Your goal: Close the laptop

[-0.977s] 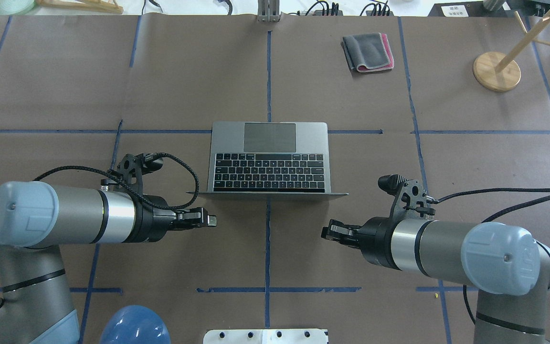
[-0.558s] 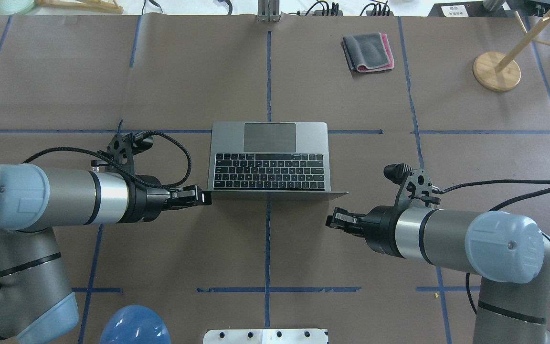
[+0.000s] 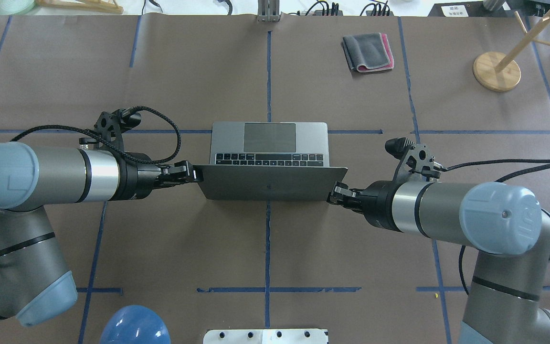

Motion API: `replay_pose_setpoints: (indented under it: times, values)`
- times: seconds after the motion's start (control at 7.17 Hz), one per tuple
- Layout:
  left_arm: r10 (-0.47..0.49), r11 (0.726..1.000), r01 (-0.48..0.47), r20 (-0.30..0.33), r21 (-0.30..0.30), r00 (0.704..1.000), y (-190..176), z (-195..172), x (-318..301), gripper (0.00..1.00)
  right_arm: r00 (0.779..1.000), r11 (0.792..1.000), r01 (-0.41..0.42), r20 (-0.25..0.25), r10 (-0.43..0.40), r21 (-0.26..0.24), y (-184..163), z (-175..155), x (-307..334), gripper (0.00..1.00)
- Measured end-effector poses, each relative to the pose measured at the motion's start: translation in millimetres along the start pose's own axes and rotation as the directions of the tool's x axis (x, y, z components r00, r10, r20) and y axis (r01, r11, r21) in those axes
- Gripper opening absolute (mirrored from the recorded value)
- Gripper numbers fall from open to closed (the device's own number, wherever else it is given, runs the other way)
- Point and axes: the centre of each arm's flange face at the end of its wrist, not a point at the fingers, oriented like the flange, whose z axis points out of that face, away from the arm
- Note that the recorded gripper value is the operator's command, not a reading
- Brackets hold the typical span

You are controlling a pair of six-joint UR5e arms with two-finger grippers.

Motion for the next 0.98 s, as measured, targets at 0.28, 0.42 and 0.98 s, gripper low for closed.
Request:
replay_pose_setpoints:
  times: [0.28, 0.42, 0.98]
  values:
    - [-0.002, 1.0, 0.002, 0.002, 0.007, 1.0, -5, 2, 2, 0.0, 0.999, 1.0, -0.013, -0.045, 0.014, 0.026, -14, 10, -23, 0.0]
    - [-0.004, 1.0, 0.004, 0.012, 0.007, 1.0, -6, 6, 4, 0.0, 0.998, 0.999, -0.017, -0.066, 0.02, 0.038, -20, 18, -23, 0.0]
    - [-0.014, 1.0, 0.013, 0.041, 0.023, 0.999, -19, 16, 5, 0.0, 0.994, 0.996, -0.041, -0.099, 0.05, 0.085, -61, 37, -26, 0.0]
